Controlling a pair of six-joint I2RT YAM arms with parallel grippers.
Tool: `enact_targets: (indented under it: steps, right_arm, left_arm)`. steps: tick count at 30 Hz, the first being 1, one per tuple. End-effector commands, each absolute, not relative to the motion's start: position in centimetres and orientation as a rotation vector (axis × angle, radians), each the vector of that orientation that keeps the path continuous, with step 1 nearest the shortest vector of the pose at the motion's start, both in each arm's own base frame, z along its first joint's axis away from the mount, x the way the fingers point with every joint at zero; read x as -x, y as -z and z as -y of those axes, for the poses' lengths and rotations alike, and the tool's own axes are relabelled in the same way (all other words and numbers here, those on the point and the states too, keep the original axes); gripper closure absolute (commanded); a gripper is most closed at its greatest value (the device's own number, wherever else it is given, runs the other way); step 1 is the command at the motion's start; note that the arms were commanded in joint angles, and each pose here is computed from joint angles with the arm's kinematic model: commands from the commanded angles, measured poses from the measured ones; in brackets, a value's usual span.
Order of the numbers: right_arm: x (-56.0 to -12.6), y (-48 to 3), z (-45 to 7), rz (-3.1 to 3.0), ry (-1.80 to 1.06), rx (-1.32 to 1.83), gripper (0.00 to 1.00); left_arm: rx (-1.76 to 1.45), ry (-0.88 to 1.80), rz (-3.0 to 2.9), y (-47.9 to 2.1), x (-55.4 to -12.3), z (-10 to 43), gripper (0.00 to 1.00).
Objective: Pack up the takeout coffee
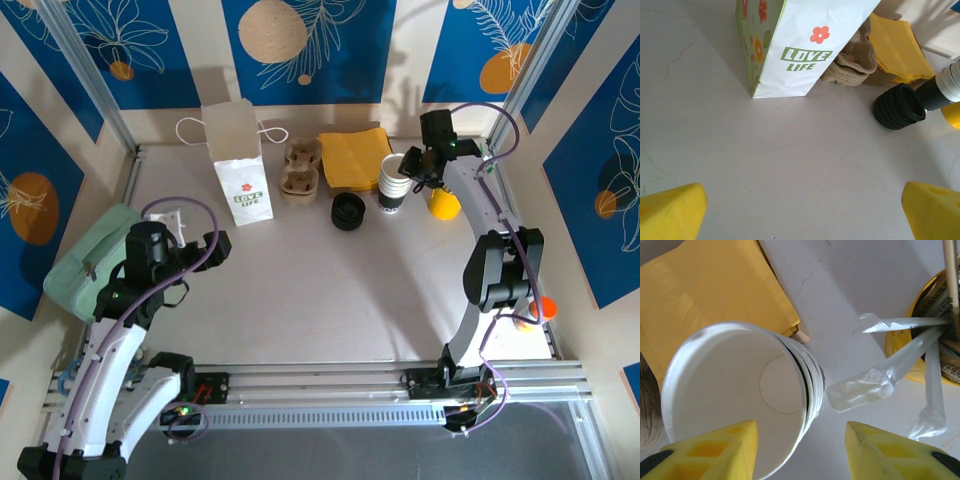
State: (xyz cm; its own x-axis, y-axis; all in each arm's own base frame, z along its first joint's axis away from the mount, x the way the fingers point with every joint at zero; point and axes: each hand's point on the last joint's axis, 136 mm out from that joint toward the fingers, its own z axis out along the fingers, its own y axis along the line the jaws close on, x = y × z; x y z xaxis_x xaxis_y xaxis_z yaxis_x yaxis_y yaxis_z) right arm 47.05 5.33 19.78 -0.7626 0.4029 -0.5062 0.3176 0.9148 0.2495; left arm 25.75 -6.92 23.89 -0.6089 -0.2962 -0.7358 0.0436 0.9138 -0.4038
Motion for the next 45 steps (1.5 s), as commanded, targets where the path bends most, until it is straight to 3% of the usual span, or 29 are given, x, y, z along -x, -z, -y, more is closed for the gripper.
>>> enact_targets:
  steps: [1, 27, 45]
  right_arm:
    - [-47.7, -20.1, -5.8, -2.516, -0.226, -0.492, 0.53]
    - [-48.8, -19.9, -6.0, -2.524, -0.233, -0.467, 0.88]
    - [-47.6, -26.9, -6.4, -2.411, -0.374, -0.414, 0.92]
  left_arm:
    - [0.146, 0.502, -2.164, -24.8, -25.7, 7.3, 0.0]
    - [0.161, 0.494, -2.17, -24.8, -25.5, 7.1, 0.01]
    - [0.17, 0.48, -2.165, -25.5, -25.2, 6.8, 0.0]
